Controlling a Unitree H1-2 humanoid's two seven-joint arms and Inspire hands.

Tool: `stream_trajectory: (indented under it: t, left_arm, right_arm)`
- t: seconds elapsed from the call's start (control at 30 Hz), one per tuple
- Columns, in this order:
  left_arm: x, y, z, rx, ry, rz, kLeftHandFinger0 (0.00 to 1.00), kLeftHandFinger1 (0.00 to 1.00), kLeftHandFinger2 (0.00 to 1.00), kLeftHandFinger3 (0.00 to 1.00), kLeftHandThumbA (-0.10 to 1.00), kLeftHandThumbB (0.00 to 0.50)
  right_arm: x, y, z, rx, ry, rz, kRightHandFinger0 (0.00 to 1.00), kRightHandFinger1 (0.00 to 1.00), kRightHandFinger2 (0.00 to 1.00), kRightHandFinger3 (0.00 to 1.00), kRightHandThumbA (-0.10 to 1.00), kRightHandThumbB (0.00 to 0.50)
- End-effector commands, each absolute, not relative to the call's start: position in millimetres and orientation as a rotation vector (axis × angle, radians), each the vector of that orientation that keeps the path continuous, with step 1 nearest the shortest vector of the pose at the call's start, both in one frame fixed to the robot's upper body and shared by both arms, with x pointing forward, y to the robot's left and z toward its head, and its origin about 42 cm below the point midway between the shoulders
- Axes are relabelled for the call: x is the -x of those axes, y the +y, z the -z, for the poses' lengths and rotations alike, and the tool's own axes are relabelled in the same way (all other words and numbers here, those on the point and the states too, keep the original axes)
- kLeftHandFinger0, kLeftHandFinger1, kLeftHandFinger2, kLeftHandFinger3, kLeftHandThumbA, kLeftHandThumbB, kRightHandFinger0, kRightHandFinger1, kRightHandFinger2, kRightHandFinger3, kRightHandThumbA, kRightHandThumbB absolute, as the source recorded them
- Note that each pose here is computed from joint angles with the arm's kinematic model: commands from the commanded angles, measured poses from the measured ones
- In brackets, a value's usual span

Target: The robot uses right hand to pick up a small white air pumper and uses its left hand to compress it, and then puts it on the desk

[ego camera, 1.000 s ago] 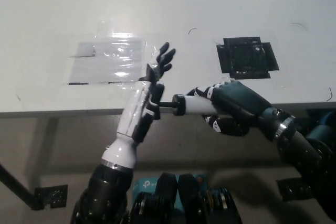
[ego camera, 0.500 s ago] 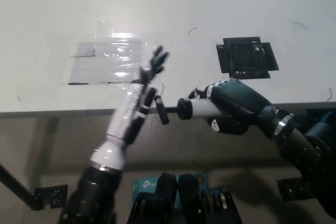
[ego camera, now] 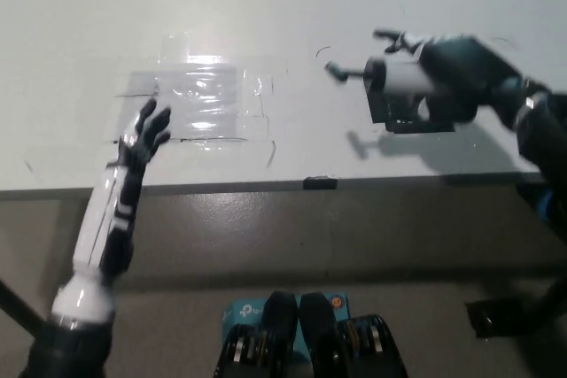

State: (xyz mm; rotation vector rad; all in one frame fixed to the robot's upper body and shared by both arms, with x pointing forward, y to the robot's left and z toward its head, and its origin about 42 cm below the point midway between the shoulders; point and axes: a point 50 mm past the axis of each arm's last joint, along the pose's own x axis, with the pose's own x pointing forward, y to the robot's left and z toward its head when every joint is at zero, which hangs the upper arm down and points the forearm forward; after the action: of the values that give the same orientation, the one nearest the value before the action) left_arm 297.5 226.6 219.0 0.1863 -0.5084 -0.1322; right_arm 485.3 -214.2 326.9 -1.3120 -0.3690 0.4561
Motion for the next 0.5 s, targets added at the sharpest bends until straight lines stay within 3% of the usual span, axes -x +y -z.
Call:
stream_trajectory:
  t: [0.0,0.1,0.13,0.17,0.3,0.43,0.47]
  left_arm:
    - [-271,230,-220,-0.173,-0.547,0.198,1.00,1.00,1.00,1.00,1.00,0.206]
    - [-258,229,-209,-0.181,-0.517,0.203,1.00,1.00,1.00,1.00,1.00,0.211]
    - [-248,231,-197,-0.188,-0.492,0.206,1.00,1.00,1.00,1.00,1.00,0.177]
    - [-246,231,-194,-0.189,-0.486,0.206,1.00,1.00,1.00,1.00,1.00,0.178]
    - [-238,237,-177,-0.199,-0.431,0.195,1.00,1.00,1.00,1.00,1.00,0.185]
    - [-234,242,-168,-0.203,-0.404,0.180,1.00,1.00,1.00,1.00,1.00,0.178]
    - [-234,242,-166,-0.203,-0.402,0.180,1.00,1.00,1.00,1.00,1.00,0.176]
  right_arm:
    - [-515,-220,-374,1.339,-0.450,-0.297,0.02,0.47,0.81,0.91,-0.10,0.147]
    - [-527,-222,-371,1.344,-0.422,-0.285,0.03,0.48,0.82,0.86,-0.10,0.156]
    - [-536,-221,-364,1.351,-0.381,-0.273,0.04,0.50,0.83,0.82,-0.10,0.165]
    - [-538,-221,-362,1.350,-0.374,-0.271,0.04,0.49,0.83,0.81,-0.10,0.166]
    - [-551,-219,-345,1.354,-0.312,-0.270,0.04,0.49,0.83,0.82,-0.10,0.191]
    - [-559,-214,-327,1.377,-0.246,-0.294,0.09,0.51,0.86,0.85,-0.10,0.181]
    - [-560,-215,-323,1.373,-0.223,-0.307,0.10,0.50,0.82,0.80,-0.10,0.192]
